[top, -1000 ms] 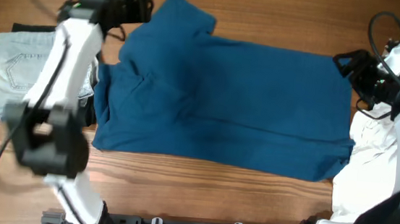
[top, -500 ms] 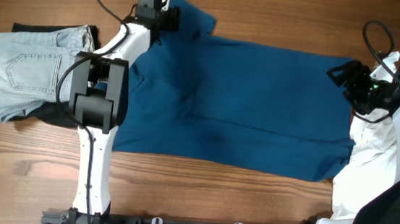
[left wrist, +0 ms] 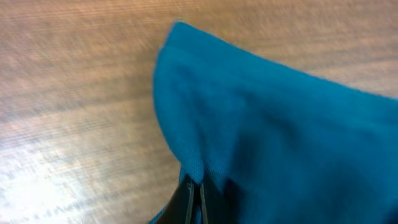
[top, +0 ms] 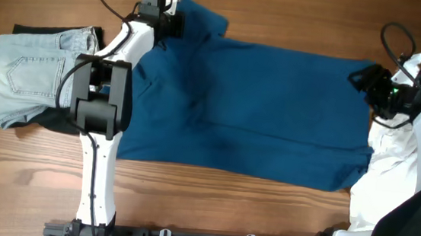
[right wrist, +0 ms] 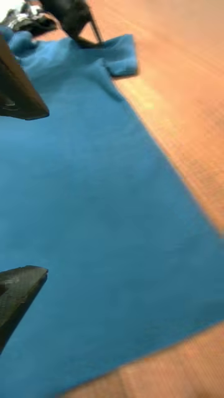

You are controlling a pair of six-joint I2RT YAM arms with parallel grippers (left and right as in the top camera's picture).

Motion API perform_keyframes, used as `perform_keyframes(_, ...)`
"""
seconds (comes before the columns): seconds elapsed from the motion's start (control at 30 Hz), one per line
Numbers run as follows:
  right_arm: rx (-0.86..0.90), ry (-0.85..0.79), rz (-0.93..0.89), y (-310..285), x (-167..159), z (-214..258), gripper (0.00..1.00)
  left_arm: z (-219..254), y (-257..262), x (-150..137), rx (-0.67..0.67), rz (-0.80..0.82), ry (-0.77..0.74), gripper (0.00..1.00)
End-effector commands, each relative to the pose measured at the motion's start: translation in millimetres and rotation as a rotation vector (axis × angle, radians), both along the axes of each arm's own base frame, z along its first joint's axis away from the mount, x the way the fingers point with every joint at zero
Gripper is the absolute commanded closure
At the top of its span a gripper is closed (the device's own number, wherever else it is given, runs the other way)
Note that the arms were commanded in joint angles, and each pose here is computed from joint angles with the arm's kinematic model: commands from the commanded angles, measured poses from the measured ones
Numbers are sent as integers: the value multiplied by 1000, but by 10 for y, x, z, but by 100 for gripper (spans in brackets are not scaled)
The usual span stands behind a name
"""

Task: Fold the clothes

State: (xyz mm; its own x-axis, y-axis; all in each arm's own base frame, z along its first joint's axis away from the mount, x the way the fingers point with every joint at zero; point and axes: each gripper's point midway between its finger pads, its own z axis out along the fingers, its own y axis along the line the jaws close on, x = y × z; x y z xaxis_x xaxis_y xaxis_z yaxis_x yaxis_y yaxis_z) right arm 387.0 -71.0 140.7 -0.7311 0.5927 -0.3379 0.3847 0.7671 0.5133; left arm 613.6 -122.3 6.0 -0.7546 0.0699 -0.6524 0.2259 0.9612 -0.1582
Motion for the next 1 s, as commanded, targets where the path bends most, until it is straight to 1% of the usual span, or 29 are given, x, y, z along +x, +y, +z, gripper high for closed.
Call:
perform_keyframes(0.0, -133, -160, 78, -139, 318, 142, 25, 271, -20, -166, -17, -8, 39, 96)
perform_keyframes(0.1, -179, -241, 28, -301, 586, 164, 30, 668, 39, -281, 0, -3, 38, 96)
perform_keyframes(0.17, -166, -243, -4, -363, 714, 17, 28, 842, 116, -359, 30, 22, 45, 96)
perform_keyframes(0.2, -164, -242, -6, -385, 770, -72, 25, 889, 154, -392, 46, 35, 50, 96)
perform_keyframes(0.27, -181, -226, -24, -475, 880, -331, 24, 973, 235, -469, 80, 60, 66, 96)
perform_keyframes(0.43, -240, -178, -76, -699, 1049, -958, 25, 1061, 347, -630, 126, 92, 110, 96)
perform_keyframes(0.53, -298, -133, -122, -847, 1042, -1212, 25, 1069, 355, -683, 129, 92, 127, 96)
perform_keyframes(0.7, -303, -163, -130, -882, 1141, -1371, 25, 1004, 374, -809, 136, 95, 186, 96)
perform_keyframes(0.8, -243, -171, -154, -829, 1192, -1534, 26, 1001, 395, -863, 127, 127, 212, 96)
perform_keyframes(0.87, -196, -176, -116, -715, 1202, -1596, 30, 1036, 394, -856, 118, 138, 205, 96)
perform_keyframes(0.93, -178, -194, -82, -644, 1224, -1575, 38, 1071, 394, -857, 116, 138, 199, 96)
perform_keyframes(0.97, -170, -213, -69, -620, 1249, -1533, 41, 1080, 395, -858, 116, 139, 198, 96)
